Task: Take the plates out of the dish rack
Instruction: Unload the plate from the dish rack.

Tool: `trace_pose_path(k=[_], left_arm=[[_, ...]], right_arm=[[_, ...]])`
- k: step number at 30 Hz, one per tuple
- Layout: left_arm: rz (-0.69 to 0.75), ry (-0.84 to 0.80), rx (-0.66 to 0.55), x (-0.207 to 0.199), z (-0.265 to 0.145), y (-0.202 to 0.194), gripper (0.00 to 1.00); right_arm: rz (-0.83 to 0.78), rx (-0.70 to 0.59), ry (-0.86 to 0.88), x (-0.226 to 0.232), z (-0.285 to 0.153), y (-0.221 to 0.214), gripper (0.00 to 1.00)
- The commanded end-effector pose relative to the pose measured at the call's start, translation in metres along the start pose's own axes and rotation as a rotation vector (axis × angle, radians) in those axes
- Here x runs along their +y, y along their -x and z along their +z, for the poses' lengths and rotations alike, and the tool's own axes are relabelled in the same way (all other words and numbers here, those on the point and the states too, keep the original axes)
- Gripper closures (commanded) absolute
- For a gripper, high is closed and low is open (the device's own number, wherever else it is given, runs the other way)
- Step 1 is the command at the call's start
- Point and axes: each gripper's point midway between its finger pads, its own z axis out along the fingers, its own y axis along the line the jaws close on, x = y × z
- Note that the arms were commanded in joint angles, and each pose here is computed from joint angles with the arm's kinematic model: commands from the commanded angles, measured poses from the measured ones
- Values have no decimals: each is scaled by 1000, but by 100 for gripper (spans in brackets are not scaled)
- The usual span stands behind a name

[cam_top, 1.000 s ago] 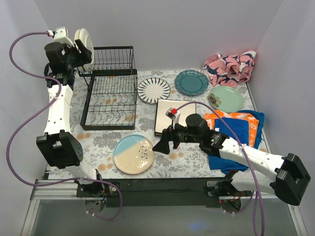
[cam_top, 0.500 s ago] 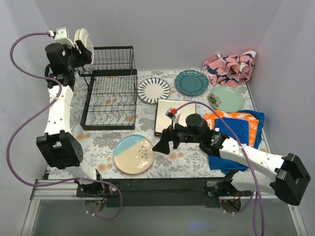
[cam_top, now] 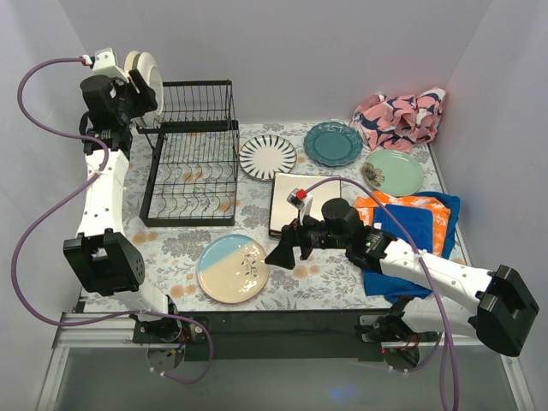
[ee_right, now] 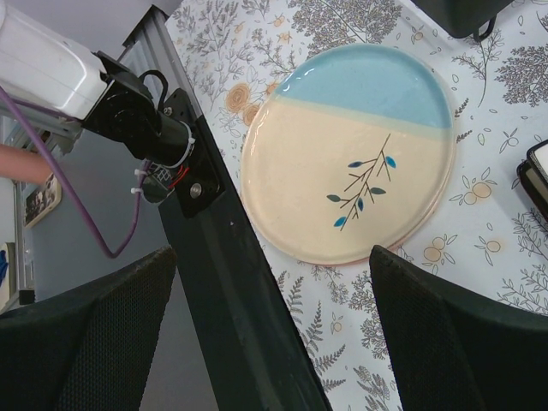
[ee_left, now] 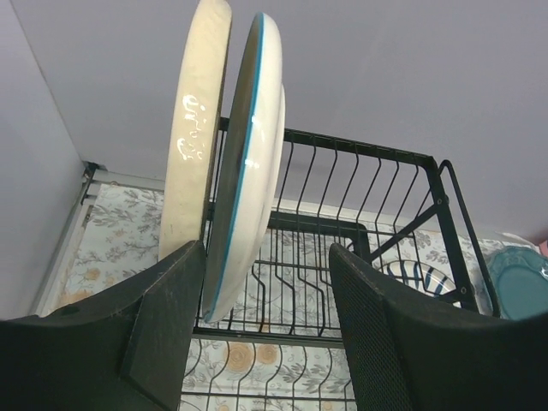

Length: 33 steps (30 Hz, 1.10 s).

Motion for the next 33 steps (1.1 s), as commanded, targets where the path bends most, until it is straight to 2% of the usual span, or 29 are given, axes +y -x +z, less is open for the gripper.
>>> trace_pose_path(k=[1, 28, 33], left_arm=[[40, 34, -73, 0, -9, 33, 42], [73, -36, 3, -20, 18, -5, 43], [73, -36, 20, -18, 24, -16, 47]], right_arm=[[-27, -30, 23, 4, 0, 6, 2], [-30, -30, 26, 4, -1, 4, 2], [-34, -40, 16, 2, -2, 5, 2]])
